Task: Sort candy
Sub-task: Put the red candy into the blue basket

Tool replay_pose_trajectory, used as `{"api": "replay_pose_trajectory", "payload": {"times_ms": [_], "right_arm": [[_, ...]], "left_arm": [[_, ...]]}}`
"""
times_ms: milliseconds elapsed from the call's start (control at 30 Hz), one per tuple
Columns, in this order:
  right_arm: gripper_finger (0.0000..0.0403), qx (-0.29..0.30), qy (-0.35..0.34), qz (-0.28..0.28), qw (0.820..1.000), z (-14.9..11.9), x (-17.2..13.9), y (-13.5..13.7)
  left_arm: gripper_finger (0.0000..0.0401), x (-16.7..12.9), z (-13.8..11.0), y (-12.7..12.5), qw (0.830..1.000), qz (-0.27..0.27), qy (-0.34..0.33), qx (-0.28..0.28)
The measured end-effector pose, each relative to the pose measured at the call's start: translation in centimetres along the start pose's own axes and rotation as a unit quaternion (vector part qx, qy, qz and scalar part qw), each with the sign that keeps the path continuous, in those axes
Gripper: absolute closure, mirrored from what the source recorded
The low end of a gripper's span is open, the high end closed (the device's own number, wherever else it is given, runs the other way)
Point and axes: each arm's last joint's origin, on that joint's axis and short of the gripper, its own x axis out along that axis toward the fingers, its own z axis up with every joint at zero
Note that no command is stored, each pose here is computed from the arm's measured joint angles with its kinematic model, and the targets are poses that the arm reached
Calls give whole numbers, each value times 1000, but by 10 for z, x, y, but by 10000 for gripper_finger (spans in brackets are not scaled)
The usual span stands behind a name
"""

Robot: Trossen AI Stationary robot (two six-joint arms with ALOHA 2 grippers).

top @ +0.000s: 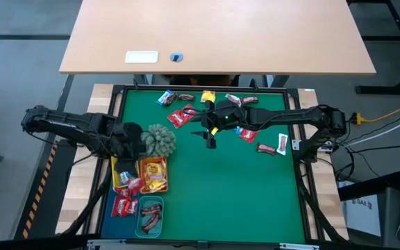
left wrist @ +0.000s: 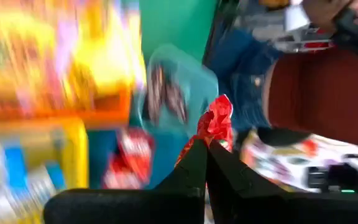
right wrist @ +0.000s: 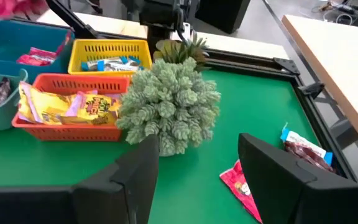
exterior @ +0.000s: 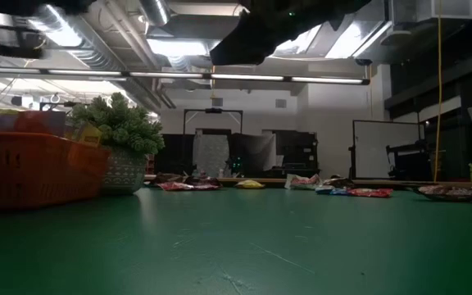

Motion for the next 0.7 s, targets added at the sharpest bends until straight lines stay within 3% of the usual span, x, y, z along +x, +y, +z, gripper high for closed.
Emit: {"api": "replay_pose_trajectory", "payload": {"times_ms": [167,267,467,700], "right_arm": [[182,1,17,-1,1000,-3,0,0],[182,2,21,0,1000,-4,0,1],[182,2,21,0,1000,-4,0,1],[182,2,24,1,1000,-5,0,1]], "left_arm": [[401,10,-17,-7,989,19,64,-134],[401,16,-25,-11,980,36,81,-180],[401,23,-38,-17,972,61,97,-205],[401,27,-46,-20,972,70,117,-193]]}}
